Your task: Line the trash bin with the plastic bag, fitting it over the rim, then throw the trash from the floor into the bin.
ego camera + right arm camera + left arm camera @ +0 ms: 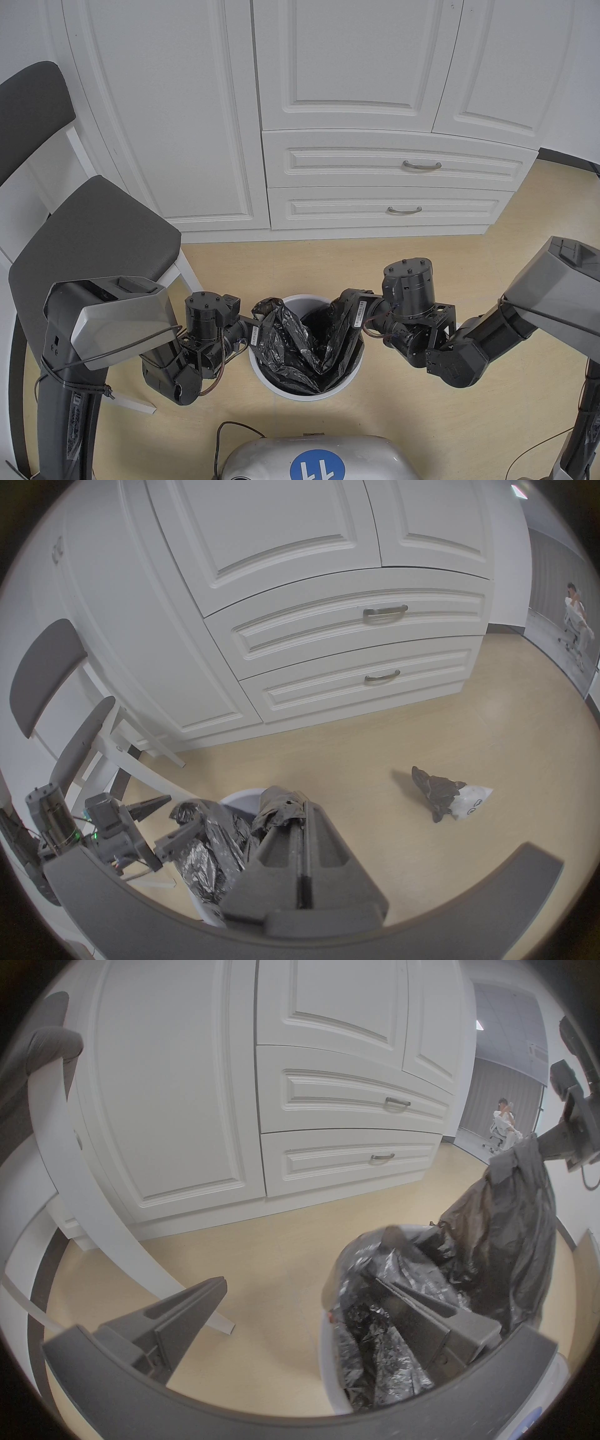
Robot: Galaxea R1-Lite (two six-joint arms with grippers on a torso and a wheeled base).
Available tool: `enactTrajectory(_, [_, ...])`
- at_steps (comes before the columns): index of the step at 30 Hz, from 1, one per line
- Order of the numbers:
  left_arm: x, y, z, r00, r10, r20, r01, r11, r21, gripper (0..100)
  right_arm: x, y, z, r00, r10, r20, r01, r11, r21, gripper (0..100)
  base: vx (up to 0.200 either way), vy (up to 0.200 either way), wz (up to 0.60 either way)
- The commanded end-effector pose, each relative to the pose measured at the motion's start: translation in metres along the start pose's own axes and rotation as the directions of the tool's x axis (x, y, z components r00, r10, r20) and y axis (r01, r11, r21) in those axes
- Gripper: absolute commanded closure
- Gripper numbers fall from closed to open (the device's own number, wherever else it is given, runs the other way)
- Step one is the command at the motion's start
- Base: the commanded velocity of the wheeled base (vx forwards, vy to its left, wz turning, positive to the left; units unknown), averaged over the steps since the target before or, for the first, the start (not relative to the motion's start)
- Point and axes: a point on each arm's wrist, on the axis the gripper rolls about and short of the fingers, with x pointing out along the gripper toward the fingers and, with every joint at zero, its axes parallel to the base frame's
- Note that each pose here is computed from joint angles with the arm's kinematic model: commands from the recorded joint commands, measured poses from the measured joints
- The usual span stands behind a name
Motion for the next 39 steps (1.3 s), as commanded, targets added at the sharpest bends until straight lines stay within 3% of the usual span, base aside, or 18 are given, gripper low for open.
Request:
enactTrajectory(1, [0.004,0.009,0.002,1.000,0.021,0.009,-0.021,1.000,-0.009,0,-0.013,-0.007,0.016,0.999,-0.004,0.031,0.004,1.000,-0.006,100,0.000,0.000,0.00])
enactTrajectory(7, [0.004,0.010,0.004,1.000,0.013,0.025,-0.012,0.998,-0.057,0,-0.013,-0.017,0.023,0.999,-0.029,0.042,0.030,0.999,-0.027,100,0.000,0.000,0.00])
enactTrajectory(10, [0.004,0.006,0.006,0.999,-0.035,0.035,0.039,0.991,-0.125,0,-0.012,-0.023,0.026,0.998,-0.045,0.048,0.047,0.998,-0.033,100,0.000,0.000,0.00])
enactTrajectory(13, [0.003,0.008,0.006,0.998,-0.052,0.037,0.057,0.989,-0.139,0,-0.012,-0.025,0.026,0.998,-0.052,0.044,0.053,0.998,-0.037,100,0.000,0.000,0.00])
enactTrajectory(14, [0.003,0.008,0.006,0.998,-0.052,0.037,0.057,0.989,-0.139,100,-0.012,-0.025,0.026,0.998,-0.052,0.044,0.053,0.998,-0.037,100,0.000,0.000,0.00])
enactTrajectory(28, [-0.011,0.016,0.028,0.997,-0.032,0.064,0.041,0.989,-0.141,100,0.011,-0.048,0.010,0.992,-0.129,-0.002,0.128,0.987,-0.101,100,0.000,0.000,0.00])
enactTrajectory(35, [-0.008,0.009,0.020,0.998,-0.050,0.047,0.056,0.988,-0.141,100,0.044,-0.064,-0.003,0.983,-0.184,-0.018,0.182,0.979,-0.093,100,0.000,0.000,0.00])
enactTrajectory(39, [0.002,-0.006,0.001,0.997,-0.077,0.019,0.079,0.987,-0.137,100,0.062,-0.071,-0.013,0.978,-0.205,-0.026,0.202,0.976,-0.081,100,0.000,0.000,0.00])
